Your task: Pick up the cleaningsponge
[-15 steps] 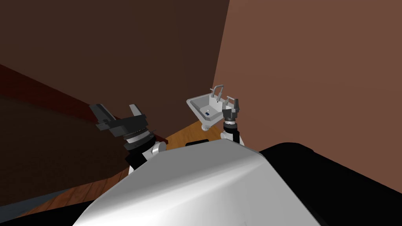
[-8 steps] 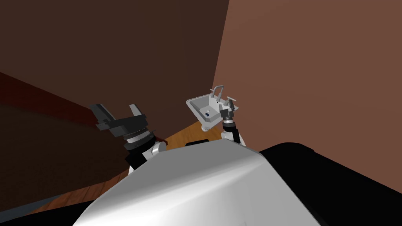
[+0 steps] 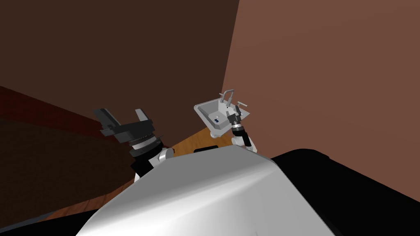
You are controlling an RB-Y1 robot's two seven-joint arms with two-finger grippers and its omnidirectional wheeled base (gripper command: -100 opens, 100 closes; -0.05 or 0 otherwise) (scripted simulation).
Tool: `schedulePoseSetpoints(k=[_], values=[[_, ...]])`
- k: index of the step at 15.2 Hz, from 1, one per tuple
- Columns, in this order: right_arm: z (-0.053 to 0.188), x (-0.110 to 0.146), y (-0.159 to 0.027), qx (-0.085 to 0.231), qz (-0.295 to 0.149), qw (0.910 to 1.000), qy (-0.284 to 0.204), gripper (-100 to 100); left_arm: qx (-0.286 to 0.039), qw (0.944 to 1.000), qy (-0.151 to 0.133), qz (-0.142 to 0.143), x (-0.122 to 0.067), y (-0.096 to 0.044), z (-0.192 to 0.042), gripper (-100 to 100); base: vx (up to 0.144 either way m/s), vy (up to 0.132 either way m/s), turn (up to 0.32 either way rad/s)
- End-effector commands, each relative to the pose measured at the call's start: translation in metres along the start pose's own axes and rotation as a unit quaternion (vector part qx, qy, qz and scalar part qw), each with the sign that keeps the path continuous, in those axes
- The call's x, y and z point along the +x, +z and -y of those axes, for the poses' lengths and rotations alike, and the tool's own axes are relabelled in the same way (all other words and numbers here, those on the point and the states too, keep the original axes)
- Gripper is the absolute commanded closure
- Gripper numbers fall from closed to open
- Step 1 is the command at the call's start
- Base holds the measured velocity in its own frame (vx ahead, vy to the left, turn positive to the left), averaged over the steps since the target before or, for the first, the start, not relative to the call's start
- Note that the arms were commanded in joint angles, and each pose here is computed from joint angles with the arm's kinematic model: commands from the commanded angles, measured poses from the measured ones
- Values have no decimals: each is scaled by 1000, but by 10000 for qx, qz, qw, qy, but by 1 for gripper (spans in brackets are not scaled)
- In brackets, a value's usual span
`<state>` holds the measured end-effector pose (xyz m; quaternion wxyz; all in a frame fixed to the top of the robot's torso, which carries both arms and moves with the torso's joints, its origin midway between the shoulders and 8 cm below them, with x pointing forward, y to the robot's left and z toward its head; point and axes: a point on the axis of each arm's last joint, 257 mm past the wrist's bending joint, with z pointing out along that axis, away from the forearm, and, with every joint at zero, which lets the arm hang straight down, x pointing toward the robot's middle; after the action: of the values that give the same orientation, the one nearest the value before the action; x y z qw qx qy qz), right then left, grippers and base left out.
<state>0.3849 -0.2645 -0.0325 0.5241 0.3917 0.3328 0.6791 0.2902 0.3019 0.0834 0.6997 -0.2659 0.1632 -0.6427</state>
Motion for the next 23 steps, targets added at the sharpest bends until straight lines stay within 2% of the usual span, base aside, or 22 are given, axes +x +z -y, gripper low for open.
schedulePoseSetpoints(k=[1, 2, 4, 5, 8, 13, 14, 16, 17, 19, 20, 22, 23], values=[[16, -5, 0, 283, 56, 9995, 162, -100, 0, 10000, 0, 0, 0, 0, 0, 0, 57, -4, -21], [17, -5, 0, 299, 60, 9994, 162, -100, 0, 10000, 0, 0, 0, 0, 0, 0, 38, -1, -5], [33, -10, 0, 576, 122, 9976, 354, -100, 0, 10000, 0, 0, 0, 0, 0, 0, 51, -3, -19], [33, -10, 0, 580, 123, 9976, 354, -100, 0, 10000, 0, 0, 0, 0, 0, 0, 36, -2, -4], [58, -18, 0, 994, 242, 9918, 766, -100, 0, 10000, 0, 0, 0, 0, 0, 0, 50, 1, -24], [84, -25, -4, 1447, 405, 9838, 977, -100, 0, 10000, 0, 0, 0, 0, 0, 0, 54, -1, -15], [94, -28, -5, 1600, 478, 9786, 1199, -100, 0, 10000, 0, 0, 0, 0, 0, 0, 50, -2, -21], [101, -30, -8, 1738, 528, 9761, 1194, -100, 0, 10000, 0, 0, 0, 0, 0, 0, 46, -4, -14], [111, -33, -9, 1884, 610, 9698, 1421, -100, 0, 10000, 0, 0, 0, 0, 0, 0, 48, 2, -22], [118, -34, -12, 2027, 664, 9667, 1415, -100, 0, 10000, 0, 0, 0, 0, 0, 0, 52, 3, -15], [126, -37, -13, 2144, 746, 9599, 1644, -100, 0, 10000, 0, 0, 0, 0, 0, 0, 53, 2, -20], [135, -38, -17, 2311, 811, 9556, 1635, -100, 0, 10000, 0, 0, 0, 0, 0, 0, 52, -3, -15], [143, -40, -19, 2422, 901, 9478, 1866, -100, 0, 10000, 0, 0, 0, 0, 0, 0, 57, -1, -23]])
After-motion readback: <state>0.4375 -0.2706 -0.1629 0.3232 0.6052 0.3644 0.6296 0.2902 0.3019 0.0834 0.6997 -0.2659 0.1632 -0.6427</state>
